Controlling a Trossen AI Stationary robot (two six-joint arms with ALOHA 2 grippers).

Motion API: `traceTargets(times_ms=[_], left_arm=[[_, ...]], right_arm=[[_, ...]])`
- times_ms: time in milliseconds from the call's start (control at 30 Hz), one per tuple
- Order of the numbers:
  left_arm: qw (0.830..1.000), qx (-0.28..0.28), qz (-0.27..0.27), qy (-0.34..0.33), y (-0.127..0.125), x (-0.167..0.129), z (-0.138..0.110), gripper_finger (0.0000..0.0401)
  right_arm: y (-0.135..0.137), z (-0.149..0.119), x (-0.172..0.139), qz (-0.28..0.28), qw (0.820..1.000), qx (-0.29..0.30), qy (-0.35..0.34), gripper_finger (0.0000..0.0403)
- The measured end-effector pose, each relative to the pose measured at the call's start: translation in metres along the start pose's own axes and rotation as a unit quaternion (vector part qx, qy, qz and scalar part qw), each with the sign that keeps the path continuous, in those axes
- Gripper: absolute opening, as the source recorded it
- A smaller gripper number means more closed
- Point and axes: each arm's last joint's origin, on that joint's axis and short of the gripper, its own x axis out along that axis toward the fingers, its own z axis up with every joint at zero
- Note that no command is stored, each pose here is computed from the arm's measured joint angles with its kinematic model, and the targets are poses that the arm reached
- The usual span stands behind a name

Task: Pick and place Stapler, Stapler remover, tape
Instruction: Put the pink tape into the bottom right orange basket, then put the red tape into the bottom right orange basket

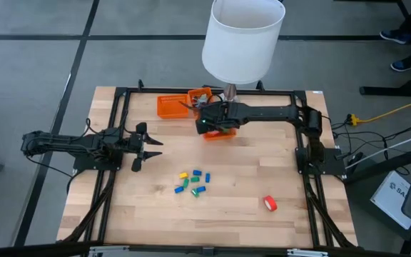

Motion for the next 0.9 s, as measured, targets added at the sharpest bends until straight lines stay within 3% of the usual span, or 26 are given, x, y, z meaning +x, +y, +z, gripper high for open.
traceTargets(times_ms=[200,500,900], left_arm=[[1.000,0.000,0.000,0.000,0.000,0.000,0.000,0.0169],[1.000,0.000,0.000,0.000,0.000,0.000,0.000,0.0169],[1.000,0.000,0.000,0.000,0.000,0.000,0.000,0.0169]], right_arm=[[-0.019,0.012,0.025,-0.012,0.999,0.043,-0.001,0.0154],[-0.026,0.019,0.032,-0.009,0.998,0.055,0.020,0.0163],[-0.012,0.028,-0.014,-0.029,0.999,0.005,0.026,0.0164]])
